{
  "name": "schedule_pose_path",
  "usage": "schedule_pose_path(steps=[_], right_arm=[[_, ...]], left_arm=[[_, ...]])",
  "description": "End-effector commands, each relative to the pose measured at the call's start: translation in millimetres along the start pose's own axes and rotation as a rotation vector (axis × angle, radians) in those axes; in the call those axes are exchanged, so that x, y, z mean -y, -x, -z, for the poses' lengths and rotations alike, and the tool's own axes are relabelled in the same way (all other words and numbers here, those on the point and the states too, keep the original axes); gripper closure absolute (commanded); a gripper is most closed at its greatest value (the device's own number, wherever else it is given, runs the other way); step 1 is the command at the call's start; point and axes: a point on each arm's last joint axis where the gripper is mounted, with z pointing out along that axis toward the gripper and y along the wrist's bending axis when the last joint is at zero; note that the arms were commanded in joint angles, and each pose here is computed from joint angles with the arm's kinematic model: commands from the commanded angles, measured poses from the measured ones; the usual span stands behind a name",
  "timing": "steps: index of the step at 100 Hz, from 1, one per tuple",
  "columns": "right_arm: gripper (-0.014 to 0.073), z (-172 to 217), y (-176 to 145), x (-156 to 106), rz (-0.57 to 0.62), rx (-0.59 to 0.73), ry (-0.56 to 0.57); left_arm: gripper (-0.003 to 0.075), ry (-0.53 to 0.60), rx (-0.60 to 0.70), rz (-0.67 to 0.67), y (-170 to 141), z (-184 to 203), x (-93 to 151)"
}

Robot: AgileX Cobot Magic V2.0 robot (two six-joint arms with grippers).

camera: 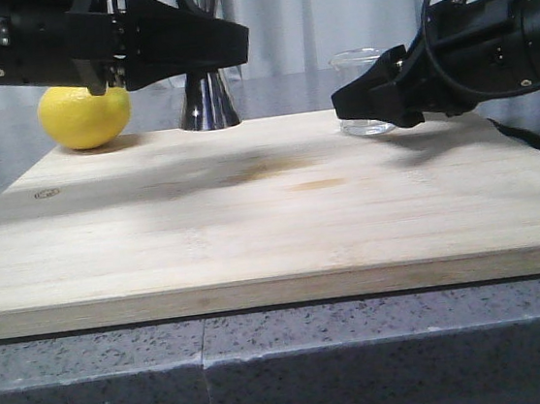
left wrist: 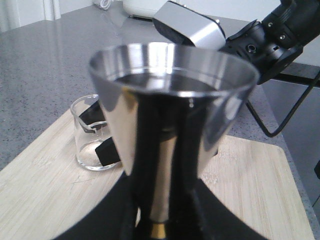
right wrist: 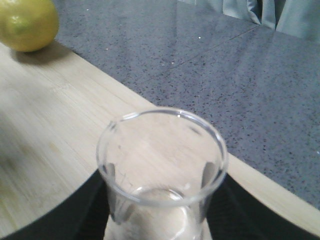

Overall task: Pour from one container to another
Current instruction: 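Lower the empty beaker onto the board with the right gripper, then open the right gripper and lift it away from the beaker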

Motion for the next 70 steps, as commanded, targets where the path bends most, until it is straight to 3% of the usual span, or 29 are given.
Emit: schedule_pose_path(steps=[1,13,21,70], right_arm=[[0.0243,4,19,3,0.016,0.095,-0.004],[0.013,4,19,3,0.016,0.095,-0.004],[0.01,4,19,3,0.015,0.095,-0.005],[0.0092,4,45,9,0.021,0.224,-0.02]], left_arm=[[0.0739,-0.052,0.169,-0.042,34,7,9],[0.0739,-0.052,0.169,-0.042,34,7,9],[0.0739,-0.052,0.169,-0.042,34,7,9],[0.0739,-0.054,0.163,-0.066,34,7,10]])
